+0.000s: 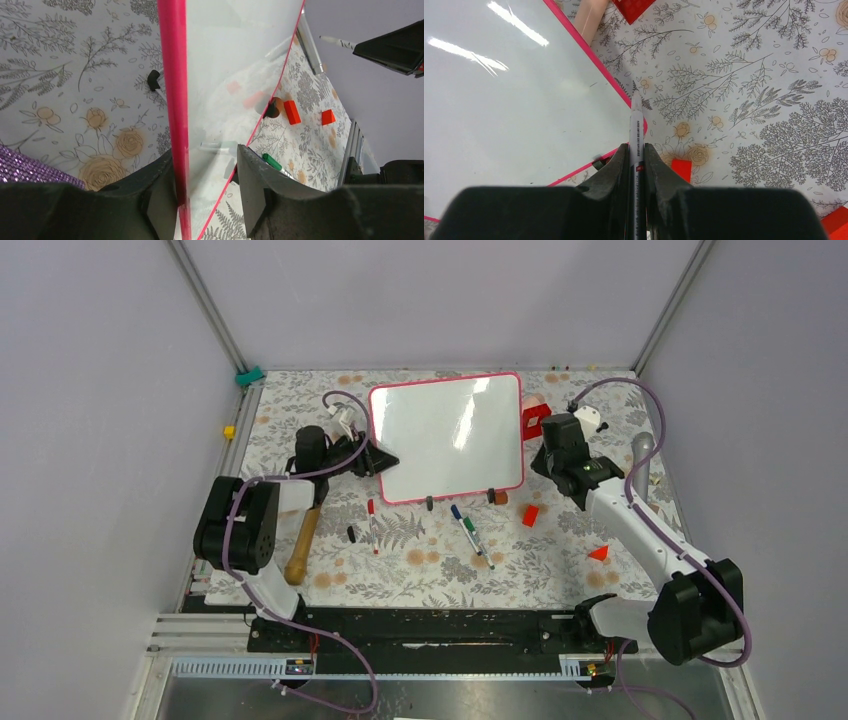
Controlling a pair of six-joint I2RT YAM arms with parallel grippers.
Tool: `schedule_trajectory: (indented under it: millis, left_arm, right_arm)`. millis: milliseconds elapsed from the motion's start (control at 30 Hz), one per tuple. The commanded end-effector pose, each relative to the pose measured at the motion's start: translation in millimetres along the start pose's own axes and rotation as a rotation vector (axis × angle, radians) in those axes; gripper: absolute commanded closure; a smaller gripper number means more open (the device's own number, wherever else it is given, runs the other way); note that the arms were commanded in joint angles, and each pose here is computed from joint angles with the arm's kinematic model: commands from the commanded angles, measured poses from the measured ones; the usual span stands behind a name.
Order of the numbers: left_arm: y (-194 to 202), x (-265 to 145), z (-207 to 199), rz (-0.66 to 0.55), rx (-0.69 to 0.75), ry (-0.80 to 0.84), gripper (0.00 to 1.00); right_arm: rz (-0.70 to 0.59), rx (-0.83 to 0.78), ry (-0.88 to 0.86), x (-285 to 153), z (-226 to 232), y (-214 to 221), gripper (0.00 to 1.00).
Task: Write a sentence on the whiteboard
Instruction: Move the whiteboard to the center of the board.
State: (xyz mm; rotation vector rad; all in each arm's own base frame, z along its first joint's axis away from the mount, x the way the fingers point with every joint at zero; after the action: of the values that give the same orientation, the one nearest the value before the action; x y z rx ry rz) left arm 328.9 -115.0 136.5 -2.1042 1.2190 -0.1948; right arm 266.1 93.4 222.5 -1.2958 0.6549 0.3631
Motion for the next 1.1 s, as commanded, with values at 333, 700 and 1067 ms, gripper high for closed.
schedule_trajectory:
  millis: [333,700,1067]
  left_arm:
    - [6.3,-29.2,-29.8,-0.143,0.08,-0.054,0.28]
    - [10.5,-58.0,-71.5,-0.375,0.035,-0.274,0.01]
    - [-74.9,-75.1,-107.8,-0.604,-0.044,-0.625,0.01]
  right_arm:
    - [-0.061,-0.045,0.017,-6.7,-3.3,-14.8,1.0]
    - [-0.121,-0.113,-0.005,-15.4,12.9,-65.3,1.0]
    - [-0.22,-0.088,-0.061,-21.9,34.4,-142.0,1.0]
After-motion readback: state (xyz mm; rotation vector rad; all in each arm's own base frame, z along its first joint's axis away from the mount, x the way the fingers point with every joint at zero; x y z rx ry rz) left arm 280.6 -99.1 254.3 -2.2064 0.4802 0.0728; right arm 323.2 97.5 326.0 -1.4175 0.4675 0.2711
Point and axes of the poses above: each gripper's point midway between its finger pads, its own x axis out along the fingers, its own z axis along the line the jaws close on, y = z × x, the point moved 10 cm from there along -x, back along the fingers, and after that the axes turned 9 degrees about -x, right-handed, at the moved point
